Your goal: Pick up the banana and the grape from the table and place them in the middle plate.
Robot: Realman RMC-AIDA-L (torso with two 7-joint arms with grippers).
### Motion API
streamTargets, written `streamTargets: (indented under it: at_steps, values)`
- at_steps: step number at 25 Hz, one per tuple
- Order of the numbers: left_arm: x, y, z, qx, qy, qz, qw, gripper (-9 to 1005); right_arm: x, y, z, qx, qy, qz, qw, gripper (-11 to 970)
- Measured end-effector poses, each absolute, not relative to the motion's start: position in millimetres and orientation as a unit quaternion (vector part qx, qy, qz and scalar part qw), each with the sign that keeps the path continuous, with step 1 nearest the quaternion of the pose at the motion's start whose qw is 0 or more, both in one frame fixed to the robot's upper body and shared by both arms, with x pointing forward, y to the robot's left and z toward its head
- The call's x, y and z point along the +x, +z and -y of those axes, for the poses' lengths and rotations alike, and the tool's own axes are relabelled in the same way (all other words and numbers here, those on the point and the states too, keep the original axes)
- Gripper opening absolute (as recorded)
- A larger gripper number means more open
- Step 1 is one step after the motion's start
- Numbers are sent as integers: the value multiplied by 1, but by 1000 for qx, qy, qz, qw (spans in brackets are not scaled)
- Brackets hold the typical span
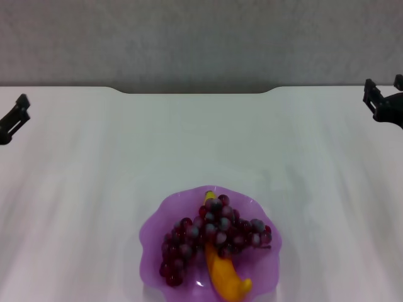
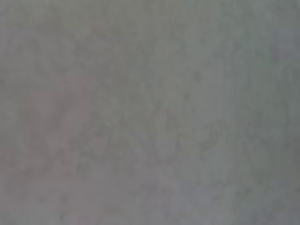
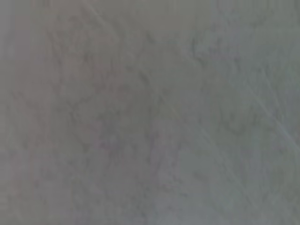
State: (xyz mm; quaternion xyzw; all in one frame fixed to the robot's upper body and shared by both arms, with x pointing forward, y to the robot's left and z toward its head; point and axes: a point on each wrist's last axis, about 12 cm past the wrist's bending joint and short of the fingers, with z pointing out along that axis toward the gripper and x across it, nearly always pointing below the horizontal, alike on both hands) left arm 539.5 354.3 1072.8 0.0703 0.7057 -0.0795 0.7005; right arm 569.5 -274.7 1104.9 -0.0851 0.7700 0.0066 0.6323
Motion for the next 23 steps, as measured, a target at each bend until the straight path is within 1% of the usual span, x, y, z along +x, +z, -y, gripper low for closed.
streamTargets:
  at_steps: [6, 11, 12, 16, 20, 23]
  values:
    - [537, 1069, -360, 71, -72, -710, 697, 878, 555, 1114, 256, -120, 20, -754, 645, 553]
    - [539, 1070, -357, 77, -75, -708, 698, 878, 549, 1120, 232, -153, 46, -744, 648, 552]
    - [539, 1070, -357, 77, -75, -708, 698, 878, 549, 1120, 232, -153, 46, -744, 648, 552]
    - [542, 1072, -352, 81, -81, -704, 701, 878, 555, 1116, 225, -168, 49, -745, 644, 552]
    - [543, 1074, -349, 86, -85, -700, 704, 878, 567, 1105, 233, -174, 34, -754, 632, 552]
    - [544, 1075, -349, 87, -87, -698, 706, 878, 572, 1104, 242, -172, 28, -757, 629, 552]
